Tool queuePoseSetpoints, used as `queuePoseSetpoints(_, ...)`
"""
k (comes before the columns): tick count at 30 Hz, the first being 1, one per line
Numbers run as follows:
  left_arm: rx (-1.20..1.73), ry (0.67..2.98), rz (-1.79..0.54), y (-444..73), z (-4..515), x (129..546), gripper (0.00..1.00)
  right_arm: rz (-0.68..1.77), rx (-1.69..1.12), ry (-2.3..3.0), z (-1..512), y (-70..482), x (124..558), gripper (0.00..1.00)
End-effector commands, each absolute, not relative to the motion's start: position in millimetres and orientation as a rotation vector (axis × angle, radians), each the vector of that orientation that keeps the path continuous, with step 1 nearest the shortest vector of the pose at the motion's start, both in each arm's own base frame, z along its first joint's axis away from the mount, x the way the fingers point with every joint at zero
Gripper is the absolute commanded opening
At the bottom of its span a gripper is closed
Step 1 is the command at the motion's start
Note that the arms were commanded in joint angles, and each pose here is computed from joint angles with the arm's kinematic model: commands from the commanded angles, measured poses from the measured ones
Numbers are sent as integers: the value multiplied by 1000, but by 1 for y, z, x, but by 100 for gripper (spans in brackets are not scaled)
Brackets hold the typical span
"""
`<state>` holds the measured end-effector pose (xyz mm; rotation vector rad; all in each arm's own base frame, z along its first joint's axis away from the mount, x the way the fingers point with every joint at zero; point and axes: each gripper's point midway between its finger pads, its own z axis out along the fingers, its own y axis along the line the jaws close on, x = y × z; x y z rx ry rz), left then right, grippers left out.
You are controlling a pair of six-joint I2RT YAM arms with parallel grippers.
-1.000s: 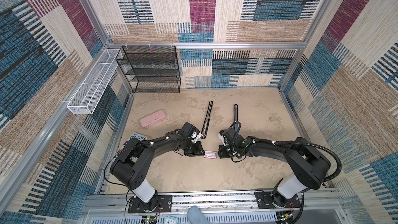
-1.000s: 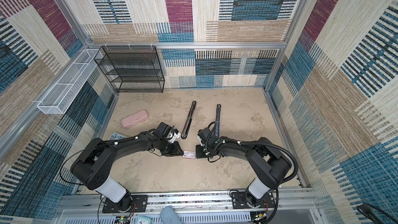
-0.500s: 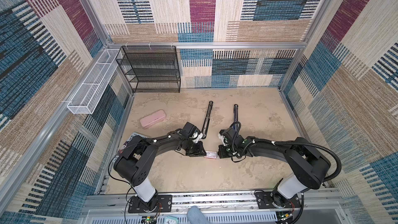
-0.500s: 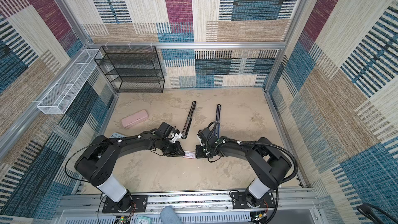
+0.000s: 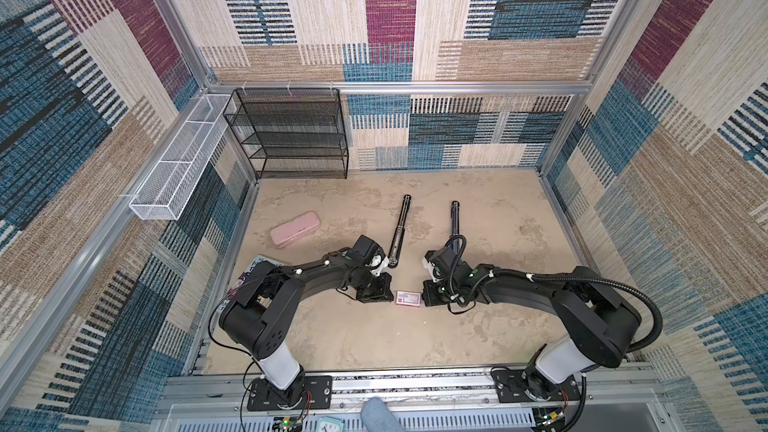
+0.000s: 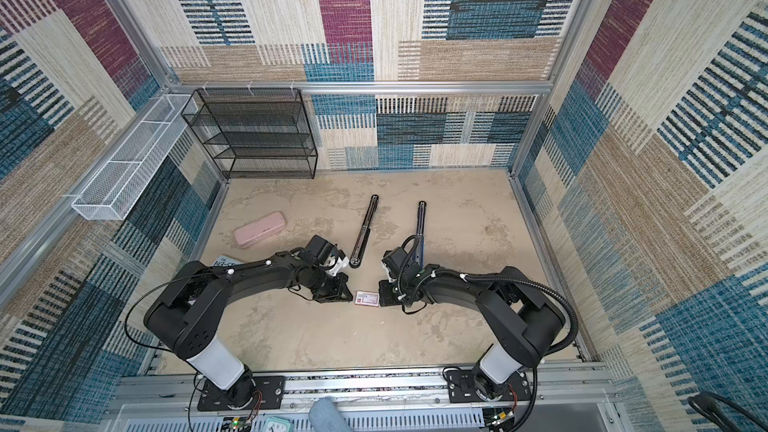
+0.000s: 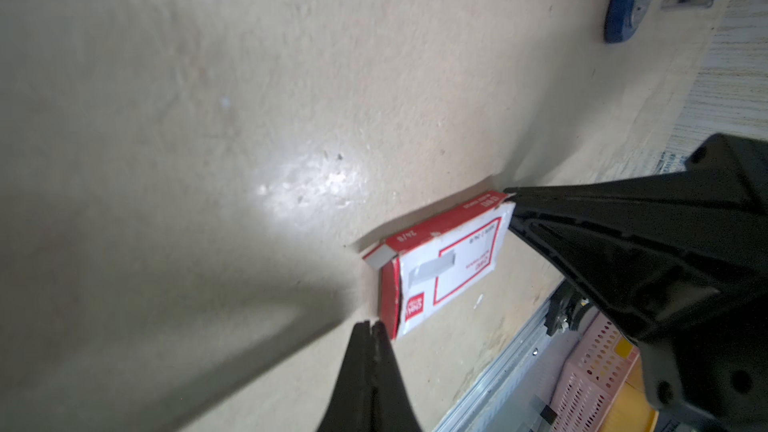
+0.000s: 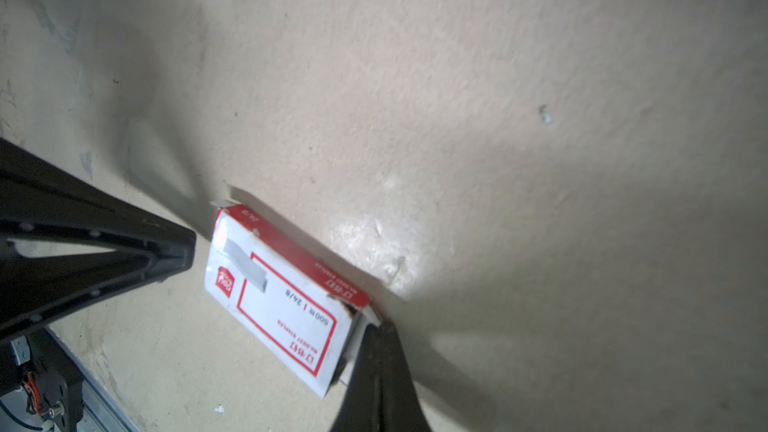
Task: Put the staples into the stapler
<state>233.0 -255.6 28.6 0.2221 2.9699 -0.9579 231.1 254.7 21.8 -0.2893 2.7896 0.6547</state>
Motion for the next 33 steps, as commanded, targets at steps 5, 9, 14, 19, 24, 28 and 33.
queuePoseSetpoints(5,277,2904,-949,-259,47,242,22,651,-287,2793,21,253,230,3)
queuePoseSetpoints(9,337,2803,-898,-257,68,252,44,656,-312,2784,21,257,234,3)
queuePoseSetpoints(14,544,2657,-831,-259,95,260,46,647,-319,2778,19,257,241,3)
queuePoseSetpoints(19,917,2373,-682,-260,125,272,46,661,-306,2768,20,254,248,3)
queuePoseSetpoints(24,1316,2130,-599,-264,125,263,46,672,-300,2764,21,253,249,3)
queuePoseSetpoints(28,1457,2011,-596,-275,109,257,45,687,-292,2767,19,254,247,3)
queuePoseSetpoints(33,1517,1983,-617,-289,96,253,46,692,-299,2765,17,255,249,3)
